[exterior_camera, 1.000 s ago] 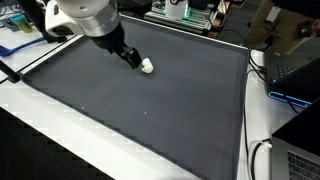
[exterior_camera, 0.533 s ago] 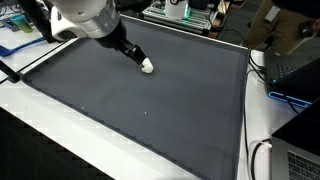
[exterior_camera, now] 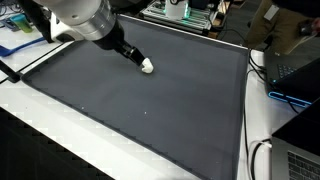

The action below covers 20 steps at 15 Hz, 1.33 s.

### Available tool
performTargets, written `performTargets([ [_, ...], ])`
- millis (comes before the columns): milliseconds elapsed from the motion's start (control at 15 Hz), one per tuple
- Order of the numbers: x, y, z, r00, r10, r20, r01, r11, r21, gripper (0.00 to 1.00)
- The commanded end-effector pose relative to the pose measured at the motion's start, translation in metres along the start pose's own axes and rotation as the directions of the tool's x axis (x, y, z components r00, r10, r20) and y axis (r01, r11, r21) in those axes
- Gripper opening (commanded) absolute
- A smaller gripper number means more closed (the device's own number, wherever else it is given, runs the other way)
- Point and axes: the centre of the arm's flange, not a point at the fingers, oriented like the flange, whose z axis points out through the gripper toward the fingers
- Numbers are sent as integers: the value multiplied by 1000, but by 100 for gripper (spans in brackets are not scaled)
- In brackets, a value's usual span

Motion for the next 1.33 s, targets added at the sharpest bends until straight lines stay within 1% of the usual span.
performTargets([
  [0, 10, 7, 4, 998, 43, 41, -44, 999, 7, 100],
  [67, 14, 14, 8, 996, 59, 65, -59, 998, 12, 100],
  [333, 26, 43, 28, 987, 55, 154, -67, 995, 72, 100],
  [467, 30, 56, 39, 977, 65, 202, -86, 992, 98, 100],
  [667, 35, 71, 53, 959, 96, 267, -140, 978, 153, 100],
  [867, 39, 81, 60, 946, 130, 297, -194, 961, 197, 100],
  [1000, 39, 80, 62, 942, 157, 295, -228, 948, 220, 100],
  [1267, 39, 72, 56, 939, 188, 286, -256, 941, 222, 100],
])
